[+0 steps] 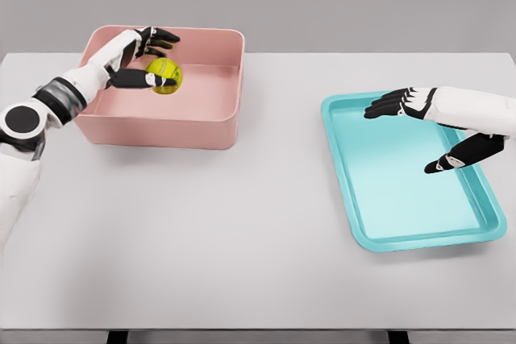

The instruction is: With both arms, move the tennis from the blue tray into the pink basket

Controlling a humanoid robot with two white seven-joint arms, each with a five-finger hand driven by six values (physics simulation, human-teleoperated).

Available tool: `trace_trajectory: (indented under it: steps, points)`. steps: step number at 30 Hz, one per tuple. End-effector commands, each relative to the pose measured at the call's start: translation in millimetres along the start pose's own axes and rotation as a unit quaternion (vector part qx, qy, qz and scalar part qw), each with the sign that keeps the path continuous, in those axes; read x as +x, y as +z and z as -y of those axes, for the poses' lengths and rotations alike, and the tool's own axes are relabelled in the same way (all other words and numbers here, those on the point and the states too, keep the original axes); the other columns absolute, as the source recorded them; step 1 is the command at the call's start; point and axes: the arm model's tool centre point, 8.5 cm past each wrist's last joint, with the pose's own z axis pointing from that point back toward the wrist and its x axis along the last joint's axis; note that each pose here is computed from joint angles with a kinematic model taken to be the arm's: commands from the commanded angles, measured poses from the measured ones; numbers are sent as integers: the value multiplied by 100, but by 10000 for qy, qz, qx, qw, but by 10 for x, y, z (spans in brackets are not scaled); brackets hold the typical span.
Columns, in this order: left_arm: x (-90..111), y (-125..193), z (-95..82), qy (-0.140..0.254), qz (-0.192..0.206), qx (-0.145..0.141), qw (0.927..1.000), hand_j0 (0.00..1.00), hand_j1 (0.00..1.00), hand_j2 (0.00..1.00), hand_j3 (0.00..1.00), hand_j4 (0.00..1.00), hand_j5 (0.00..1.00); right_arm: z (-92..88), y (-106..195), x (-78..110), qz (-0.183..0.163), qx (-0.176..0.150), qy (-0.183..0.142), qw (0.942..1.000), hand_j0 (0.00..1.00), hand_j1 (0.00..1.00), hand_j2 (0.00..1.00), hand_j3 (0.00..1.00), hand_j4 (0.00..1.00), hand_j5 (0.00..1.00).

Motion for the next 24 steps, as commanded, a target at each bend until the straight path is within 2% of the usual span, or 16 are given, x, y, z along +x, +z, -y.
trace_trajectory:
  steps: [1, 4, 6, 7, 9, 11, 13, 15, 16, 19, 21, 22, 24]
  points:
    - [-5, 0, 0, 2, 14, 0, 10000, 100, 100, 100, 100, 100, 100, 0, 1, -2, 3, -22, -42, 10000, 100, 100, 100, 100, 100, 100]
    - [42, 17, -26, -50, 85, 4, 10000, 100, 100, 100, 100, 100, 100, 18, 24, 7, -21, -6, -9, 10000, 100, 100, 100, 100, 100, 100]
    - [250, 49, 15, -355, 731, -69, 9967, 100, 100, 100, 100, 100, 100, 7, 16, 17, -2, 6, -13, 10000, 100, 100, 100, 100, 100, 100]
    - [341, 87, 18, -562, 1101, -94, 9923, 100, 100, 100, 100, 100, 100, 6, 12, 17, 4, 2, -16, 10000, 100, 100, 100, 100, 100, 100]
    - [492, 203, 61, -954, 1802, -166, 9788, 100, 100, 100, 100, 100, 100, 2, -3, 22, 30, -7, -19, 10000, 100, 100, 100, 100, 100, 100]
    - [631, 424, 123, -1357, 2410, -293, 9605, 100, 100, 100, 100, 100, 100, 2, -3, 22, 30, -7, -19, 10000, 100, 100, 100, 100, 100, 100]
    - [675, 691, 198, -1663, 2812, -472, 9440, 100, 100, 100, 100, 100, 100, 5, 5, 22, 17, 1, -15, 10000, 100, 100, 100, 100, 100, 100]
    - [590, 895, 300, -1713, 2695, -668, 9453, 100, 100, 100, 100, 100, 100, 6, 12, 17, 4, 2, -16, 10000, 100, 100, 100, 100, 100, 100]
    - [555, 980, 282, -1762, 2612, -701, 9465, 100, 100, 100, 100, 100, 100, 6, 9, 21, 11, 4, -12, 10000, 100, 100, 100, 100, 100, 100]
    - [368, 1306, 51, -1766, 2279, -278, 9571, 100, 100, 100, 100, 100, 100, 6, 9, 22, 11, 4, -12, 10000, 100, 100, 100, 100, 100, 100]
    - [294, 1474, -94, -1869, 2019, -303, 9609, 100, 100, 100, 100, 100, 100, 9, 18, 21, -2, 11, -8, 10000, 100, 100, 100, 100, 100, 100]
    - [213, 1545, -100, -1842, 1874, -330, 9643, 100, 100, 100, 100, 100, 100, 3, 15, 24, 4, 16, -12, 10000, 100, 100, 100, 100, 100, 100]
    - [151, 1674, -182, -1873, 1719, -210, 9669, 100, 100, 100, 100, 100, 100, 3, 15, 24, 4, 16, -12, 10000, 100, 100, 100, 100, 100, 100]
